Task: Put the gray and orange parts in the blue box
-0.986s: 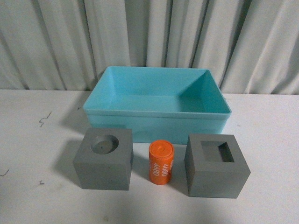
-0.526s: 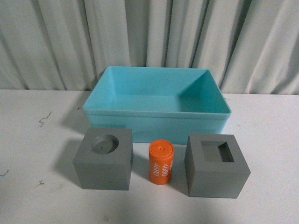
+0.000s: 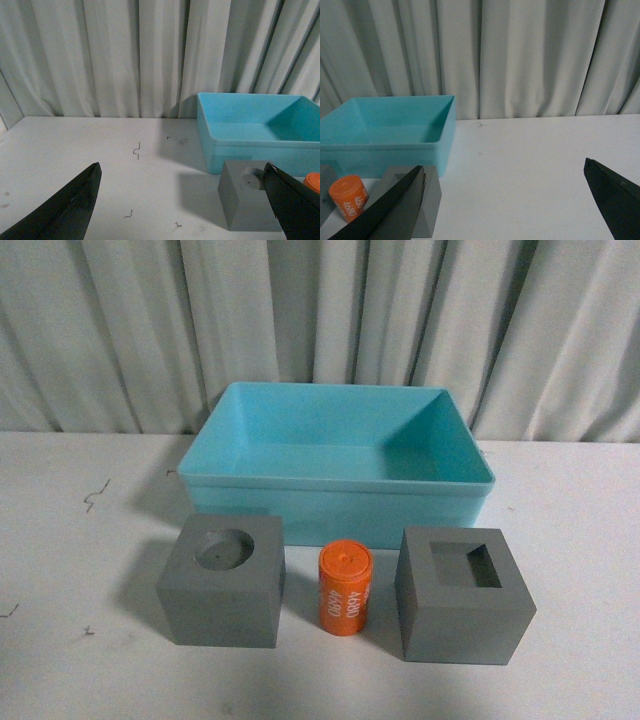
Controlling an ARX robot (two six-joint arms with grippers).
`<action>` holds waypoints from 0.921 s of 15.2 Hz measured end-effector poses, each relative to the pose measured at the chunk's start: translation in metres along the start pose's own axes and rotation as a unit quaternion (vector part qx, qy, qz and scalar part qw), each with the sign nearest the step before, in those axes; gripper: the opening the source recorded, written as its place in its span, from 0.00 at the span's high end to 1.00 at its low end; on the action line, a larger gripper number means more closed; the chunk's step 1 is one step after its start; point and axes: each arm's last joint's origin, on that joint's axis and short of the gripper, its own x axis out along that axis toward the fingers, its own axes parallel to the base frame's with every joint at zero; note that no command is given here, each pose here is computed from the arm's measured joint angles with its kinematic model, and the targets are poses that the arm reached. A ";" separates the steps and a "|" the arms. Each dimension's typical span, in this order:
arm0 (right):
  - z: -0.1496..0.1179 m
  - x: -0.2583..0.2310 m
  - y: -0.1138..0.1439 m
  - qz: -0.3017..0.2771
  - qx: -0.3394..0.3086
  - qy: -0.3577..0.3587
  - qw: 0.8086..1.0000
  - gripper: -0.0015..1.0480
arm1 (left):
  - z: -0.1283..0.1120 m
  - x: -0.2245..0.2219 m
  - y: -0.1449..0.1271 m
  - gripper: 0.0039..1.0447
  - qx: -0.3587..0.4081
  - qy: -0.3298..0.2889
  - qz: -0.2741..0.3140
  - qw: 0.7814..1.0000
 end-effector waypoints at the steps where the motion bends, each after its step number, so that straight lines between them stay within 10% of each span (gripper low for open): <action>1: 0.000 0.000 0.000 0.000 0.000 0.000 1.000 0.06 | 0.000 0.000 0.000 0.06 0.000 0.000 0.000 1.000; 6: -0.001 0.000 0.000 -0.001 0.001 0.004 1.000 0.06 | 0.000 0.000 0.000 0.06 0.000 0.000 0.000 1.000; 9: 0.012 0.025 -0.011 -0.077 0.036 0.211 0.974 0.06 | 0.000 0.000 0.000 0.06 0.000 0.000 0.000 1.000; 14: 0.026 0.102 -0.020 0.018 -0.028 0.213 0.976 0.06 | 0.000 0.000 0.000 0.06 0.000 0.000 -0.001 1.000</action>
